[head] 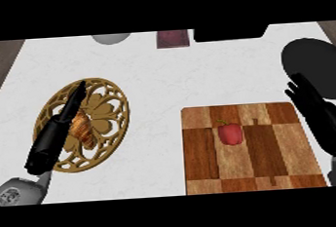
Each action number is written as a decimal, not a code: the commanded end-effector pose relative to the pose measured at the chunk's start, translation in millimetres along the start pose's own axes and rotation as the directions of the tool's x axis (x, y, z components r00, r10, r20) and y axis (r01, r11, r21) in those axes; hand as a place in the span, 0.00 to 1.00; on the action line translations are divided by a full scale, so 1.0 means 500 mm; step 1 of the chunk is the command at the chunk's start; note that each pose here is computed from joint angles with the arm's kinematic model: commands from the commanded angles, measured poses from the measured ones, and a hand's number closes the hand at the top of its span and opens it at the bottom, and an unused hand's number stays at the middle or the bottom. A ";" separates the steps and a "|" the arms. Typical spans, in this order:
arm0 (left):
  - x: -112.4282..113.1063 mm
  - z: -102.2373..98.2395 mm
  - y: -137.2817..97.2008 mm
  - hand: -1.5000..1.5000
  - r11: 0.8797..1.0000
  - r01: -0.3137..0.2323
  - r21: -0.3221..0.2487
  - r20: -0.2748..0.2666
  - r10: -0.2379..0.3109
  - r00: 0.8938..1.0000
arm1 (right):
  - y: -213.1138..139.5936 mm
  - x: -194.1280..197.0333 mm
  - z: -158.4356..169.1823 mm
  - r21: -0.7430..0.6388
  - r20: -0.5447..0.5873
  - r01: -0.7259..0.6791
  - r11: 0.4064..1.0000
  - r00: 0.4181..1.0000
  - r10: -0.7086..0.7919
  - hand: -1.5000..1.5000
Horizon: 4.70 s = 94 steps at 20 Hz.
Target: Pick the bell pepper from the cutting board and place it in the pan
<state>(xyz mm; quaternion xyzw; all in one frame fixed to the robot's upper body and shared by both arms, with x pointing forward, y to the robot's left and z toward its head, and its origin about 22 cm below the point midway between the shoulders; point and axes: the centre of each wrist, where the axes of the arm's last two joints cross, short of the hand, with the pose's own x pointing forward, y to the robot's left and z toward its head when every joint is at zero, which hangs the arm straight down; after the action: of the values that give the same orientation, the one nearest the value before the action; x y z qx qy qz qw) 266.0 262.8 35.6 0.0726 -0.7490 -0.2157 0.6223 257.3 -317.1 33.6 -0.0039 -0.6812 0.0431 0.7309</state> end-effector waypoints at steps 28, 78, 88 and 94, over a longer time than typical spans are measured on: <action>0.003 -0.066 0.040 0.50 0.929 -0.197 0.313 -0.126 0.246 0.961 | 0.023 0.413 0.022 0.180 0.596 -0.943 0.280 0.331 0.732 0.00; -0.001 -0.058 0.024 0.50 0.927 -0.225 0.302 -0.138 0.275 0.951 | 0.253 0.164 -0.081 0.377 0.506 -0.925 -0.051 0.160 0.847 0.00; 0.032 -0.054 0.045 0.50 0.925 -0.212 0.316 -0.118 0.260 0.958 | 0.307 0.116 -0.069 0.350 0.466 -0.911 -0.217 -0.031 0.884 0.00; 0.047 -0.059 0.059 0.50 0.932 -0.202 0.302 -0.131 0.250 0.959 | 0.324 0.107 -0.102 0.386 0.467 -0.895 -0.222 -0.018 0.884 0.00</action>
<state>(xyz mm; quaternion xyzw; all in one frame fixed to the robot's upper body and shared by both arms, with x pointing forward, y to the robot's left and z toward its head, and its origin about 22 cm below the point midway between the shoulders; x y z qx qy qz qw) 291.7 271.9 54.1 0.0929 -0.7218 -0.0220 0.6854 293.1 -152.6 81.4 -0.2604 -0.4255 0.7586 0.4191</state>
